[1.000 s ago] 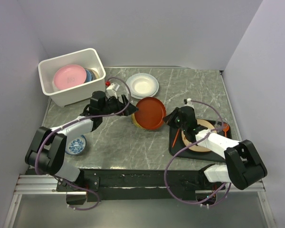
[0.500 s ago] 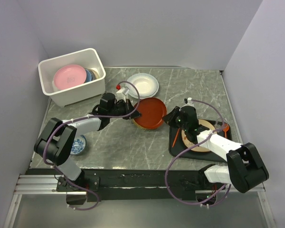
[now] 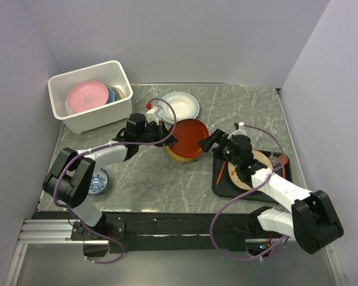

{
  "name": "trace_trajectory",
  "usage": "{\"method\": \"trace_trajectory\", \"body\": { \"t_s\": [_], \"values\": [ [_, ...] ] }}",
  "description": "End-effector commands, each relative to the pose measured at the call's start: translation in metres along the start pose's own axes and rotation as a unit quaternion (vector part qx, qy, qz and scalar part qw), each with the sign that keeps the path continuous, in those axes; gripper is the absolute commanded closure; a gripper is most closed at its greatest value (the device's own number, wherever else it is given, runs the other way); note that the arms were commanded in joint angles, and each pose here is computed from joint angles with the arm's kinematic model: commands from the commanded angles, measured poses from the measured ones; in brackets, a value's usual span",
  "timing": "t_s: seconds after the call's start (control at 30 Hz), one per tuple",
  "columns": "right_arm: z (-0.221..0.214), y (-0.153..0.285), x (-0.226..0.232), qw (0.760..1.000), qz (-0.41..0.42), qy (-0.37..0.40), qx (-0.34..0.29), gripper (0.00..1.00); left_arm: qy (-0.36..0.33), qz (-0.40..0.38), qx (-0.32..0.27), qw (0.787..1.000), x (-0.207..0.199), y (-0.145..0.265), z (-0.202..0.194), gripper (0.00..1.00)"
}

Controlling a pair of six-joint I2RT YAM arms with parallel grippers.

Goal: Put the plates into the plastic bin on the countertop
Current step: Place the plate in the plastic bin.

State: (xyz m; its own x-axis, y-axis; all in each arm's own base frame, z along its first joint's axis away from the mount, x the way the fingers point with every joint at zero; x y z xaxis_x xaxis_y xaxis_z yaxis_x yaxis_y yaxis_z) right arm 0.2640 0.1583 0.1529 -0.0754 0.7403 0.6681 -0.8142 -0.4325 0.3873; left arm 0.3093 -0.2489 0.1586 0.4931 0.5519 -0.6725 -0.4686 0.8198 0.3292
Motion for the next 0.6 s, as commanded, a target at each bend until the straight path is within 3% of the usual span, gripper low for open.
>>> {"method": "trace_trajectory", "body": {
  "t_s": [0.0, 0.3, 0.57],
  "values": [
    [0.007, 0.01, 0.001, 1.0, 0.0, 0.007, -0.028, 0.0, -0.031, -0.013, -0.025, 0.999, -0.011, -0.004, 0.021, 0.99],
    [0.009, 0.021, 0.0, 0.999, -0.002, 0.016, -0.037, 0.0, -0.031, 0.021, -0.047, 0.998, -0.007, -0.001, 0.035, 0.99],
    [0.01, 0.015, 0.004, 0.999, 0.003, 0.023, -0.026, 0.0, -0.025, 0.059, -0.098, 0.993, 0.005, 0.028, 0.073, 0.99]
  ]
}}
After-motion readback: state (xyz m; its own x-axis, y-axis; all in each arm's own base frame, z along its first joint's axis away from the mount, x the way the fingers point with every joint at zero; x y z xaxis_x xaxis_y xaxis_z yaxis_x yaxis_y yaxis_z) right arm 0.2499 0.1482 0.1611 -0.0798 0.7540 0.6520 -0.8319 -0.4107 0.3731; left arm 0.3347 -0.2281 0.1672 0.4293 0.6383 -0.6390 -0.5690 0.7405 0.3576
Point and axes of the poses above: each gripper's point midway between its finger pads, its own y axis back along the fingers, its own x axis along the line the jaws close on, z = x × y, the point moved 6 cm from there along y, back along the fingers, and after that the axes turned 3 degrees about y, right-handed, at the moved point
